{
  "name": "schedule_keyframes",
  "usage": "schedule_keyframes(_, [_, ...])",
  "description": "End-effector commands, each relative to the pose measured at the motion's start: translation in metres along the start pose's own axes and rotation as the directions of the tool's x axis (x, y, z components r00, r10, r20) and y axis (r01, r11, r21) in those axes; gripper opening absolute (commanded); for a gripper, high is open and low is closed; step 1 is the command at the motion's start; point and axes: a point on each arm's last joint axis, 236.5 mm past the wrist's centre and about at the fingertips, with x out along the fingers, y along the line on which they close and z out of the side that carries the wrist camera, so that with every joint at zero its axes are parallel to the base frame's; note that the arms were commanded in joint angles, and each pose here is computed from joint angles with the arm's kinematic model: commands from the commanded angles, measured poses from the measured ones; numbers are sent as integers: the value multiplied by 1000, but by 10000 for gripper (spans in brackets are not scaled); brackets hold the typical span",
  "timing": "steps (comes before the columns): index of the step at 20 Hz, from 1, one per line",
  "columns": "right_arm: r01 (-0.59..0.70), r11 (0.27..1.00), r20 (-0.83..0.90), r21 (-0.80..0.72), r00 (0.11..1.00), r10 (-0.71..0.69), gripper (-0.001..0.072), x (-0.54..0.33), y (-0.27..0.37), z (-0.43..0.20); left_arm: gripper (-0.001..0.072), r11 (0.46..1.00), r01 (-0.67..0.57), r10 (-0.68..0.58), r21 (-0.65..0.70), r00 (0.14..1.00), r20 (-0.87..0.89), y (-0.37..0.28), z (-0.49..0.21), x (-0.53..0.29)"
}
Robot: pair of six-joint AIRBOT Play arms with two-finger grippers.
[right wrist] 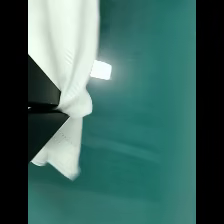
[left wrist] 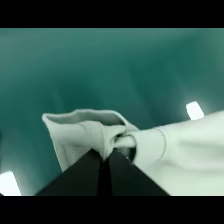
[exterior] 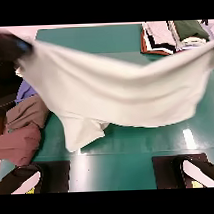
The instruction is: Fold the shirts.
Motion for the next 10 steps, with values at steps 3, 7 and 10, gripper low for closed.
schedule_keyframes(3, [-68, 992, -357, 106, 929, 102, 16, 172, -17, -65, 26, 988, -87, 39, -130, 942, -334, 78, -139, 160])
schedule_keyframes(7, [-47, 986, -300, 158, 949, 93, 349, 202, -42, -28, 608, 936, -196, 109, -291, 950, -291, 123, -113, 168])
schedule_keyframes(10, [-65, 984, -296, 168, 948, 114, 348, 176, -49, -18, 608, 911, -239, 138, -335, 945, -297, 151, -100, 125])
